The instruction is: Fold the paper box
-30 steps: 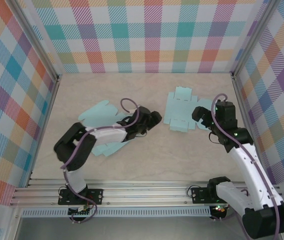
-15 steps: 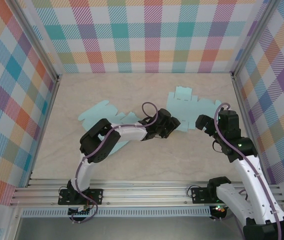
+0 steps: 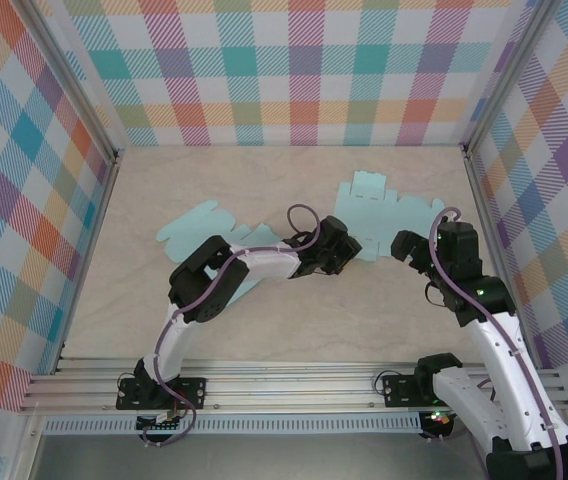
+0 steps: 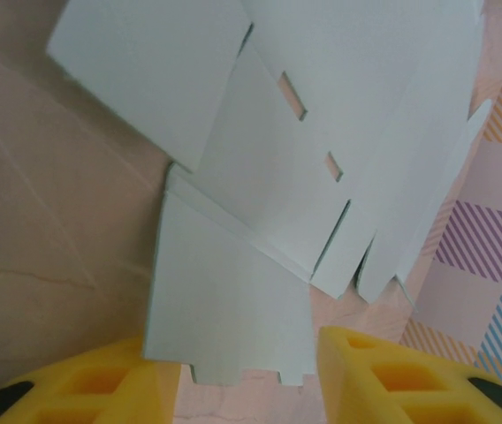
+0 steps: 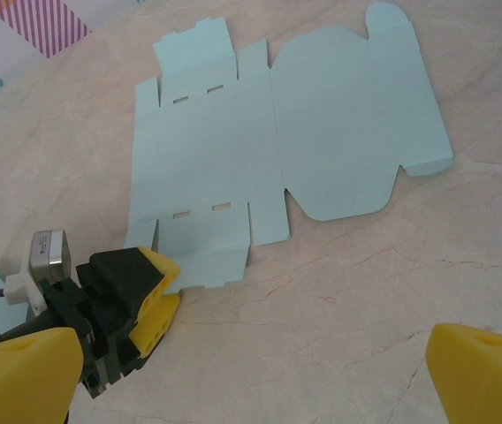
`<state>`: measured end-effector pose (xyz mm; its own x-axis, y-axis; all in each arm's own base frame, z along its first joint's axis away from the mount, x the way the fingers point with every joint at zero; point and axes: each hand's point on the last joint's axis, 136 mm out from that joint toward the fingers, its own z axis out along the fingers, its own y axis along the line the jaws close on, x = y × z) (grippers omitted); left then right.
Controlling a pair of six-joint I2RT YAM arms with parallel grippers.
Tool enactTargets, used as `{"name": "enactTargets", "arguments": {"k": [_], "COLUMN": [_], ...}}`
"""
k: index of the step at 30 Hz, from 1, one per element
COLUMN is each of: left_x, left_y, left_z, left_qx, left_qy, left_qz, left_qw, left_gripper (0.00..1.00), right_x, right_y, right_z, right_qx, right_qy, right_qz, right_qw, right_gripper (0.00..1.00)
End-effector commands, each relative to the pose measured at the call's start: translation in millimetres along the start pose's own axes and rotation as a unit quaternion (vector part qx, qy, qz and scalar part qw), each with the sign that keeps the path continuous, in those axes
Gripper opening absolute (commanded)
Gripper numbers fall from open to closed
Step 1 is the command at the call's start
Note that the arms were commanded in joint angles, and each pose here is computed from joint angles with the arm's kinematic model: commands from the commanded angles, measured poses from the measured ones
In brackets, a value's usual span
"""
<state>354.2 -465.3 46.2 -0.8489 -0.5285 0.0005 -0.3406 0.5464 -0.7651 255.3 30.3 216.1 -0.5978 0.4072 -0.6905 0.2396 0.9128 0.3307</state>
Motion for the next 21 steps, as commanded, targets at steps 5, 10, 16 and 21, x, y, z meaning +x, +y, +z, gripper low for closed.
{"name": "enactTargets", "arguments": {"k": [5,10,16,21], "left_x": [-6.8,-18.9,-41.3,-61.4], "left_y": [9.8,13.6,-0.1,-34.2], "left_z": [11.0,12.8,-10.6,-57.8], "left_qx": [-0.026,-0.044,-0.066,-0.073], "left_qy": [-0.013,-0.032,-0.077,-0.132], "left_qz": [0.001,0.018,0.105,0.254], "left_qw": [1.0,0.998,0.989,0.955], "left_gripper": [0.4,0.15,0.0,0.0], "right_x": [6.6,9.2,8.9,10.1], "right_y": [3.1,5.1,7.1,11.2], "right_z": [-0.8,0.3,-0.5,2.0], "right_qx": [-0.017,-0.025,-0.031,-0.044], "right_qy": [0.006,0.008,0.007,0.007], "right_qz": [0.001,0.004,-0.005,-0.011], "right_qw": [1.0,1.0,0.999,0.999], "right_gripper": [1.0,1.0,1.0,1.0]}}
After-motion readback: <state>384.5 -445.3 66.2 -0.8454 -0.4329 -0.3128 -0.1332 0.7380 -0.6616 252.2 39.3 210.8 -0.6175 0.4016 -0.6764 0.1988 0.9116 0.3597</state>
